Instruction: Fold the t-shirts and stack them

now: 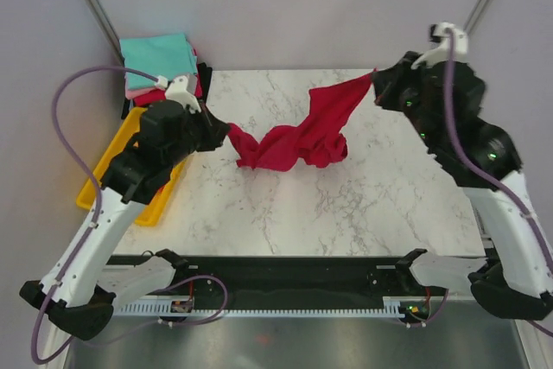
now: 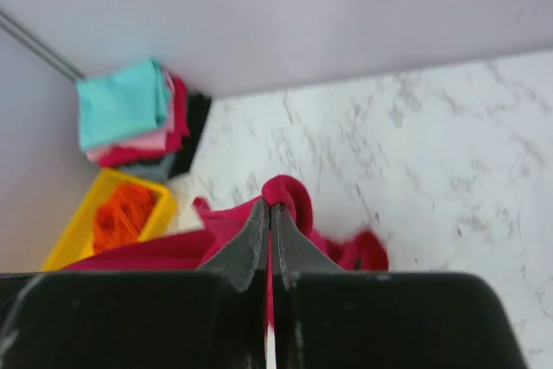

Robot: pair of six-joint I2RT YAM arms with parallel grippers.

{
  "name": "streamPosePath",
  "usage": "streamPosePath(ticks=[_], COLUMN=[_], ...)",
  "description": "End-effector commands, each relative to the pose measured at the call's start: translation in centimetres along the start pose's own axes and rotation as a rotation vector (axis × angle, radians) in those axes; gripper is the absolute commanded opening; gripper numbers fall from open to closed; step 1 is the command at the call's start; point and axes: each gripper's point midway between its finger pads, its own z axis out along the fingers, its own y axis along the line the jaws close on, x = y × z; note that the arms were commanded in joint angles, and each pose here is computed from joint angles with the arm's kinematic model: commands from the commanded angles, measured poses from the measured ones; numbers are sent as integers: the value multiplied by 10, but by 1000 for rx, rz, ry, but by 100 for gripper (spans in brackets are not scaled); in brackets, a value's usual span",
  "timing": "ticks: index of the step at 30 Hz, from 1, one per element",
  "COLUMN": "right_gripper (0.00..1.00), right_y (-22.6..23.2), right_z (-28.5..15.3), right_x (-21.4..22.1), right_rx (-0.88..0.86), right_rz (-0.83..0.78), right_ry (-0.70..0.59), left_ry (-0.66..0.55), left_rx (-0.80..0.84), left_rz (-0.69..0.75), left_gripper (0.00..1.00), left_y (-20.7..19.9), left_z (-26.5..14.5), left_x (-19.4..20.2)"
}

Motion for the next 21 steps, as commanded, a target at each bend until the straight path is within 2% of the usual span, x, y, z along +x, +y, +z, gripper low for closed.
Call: streamPosePath(ticks=[1,2,4,5,7,8,11,14,18,21], right_gripper=[0,0,0,0,0,0,0,0,0,0], right_y=[-28,-32,-42,-53,-67,-79,-95,-125,-156,-165], right_z=[-59,-73,-114,-129,-169,-189,-217,-241,-264,-281], right_x=[-56,-69,-101,-111,-130,-134,-142,-147,-154,-160], right_rx=[108,119,117,154,161,180,209,335,497,491], right_rz=[11,27,75,97,144,167,199,203,219,253], right_ry=[-131,-172,-280,-328,-415,-452,-508,-570,-632,-690], left_ry=[-102,-178,-231,-298,-336,-401,-483,-549,-569,-563], left_rx=[-19,13,29,58,60,78,46,-41,-111,-130], left_rz=[94,94,115,114,126,125,123,125,156,156], left_gripper=[2,2,2,2,2,2,2,2,2,2], left_y=[-10,-24,-32,-42,-44,-48,-42,-25,-16,-13], left_z=[-42,-63,-86,-110,-131,-156,-187,-204,-209,-206], left_x=[-53,-82,-103,-125,-137,-153,-169,-181,-190,-190])
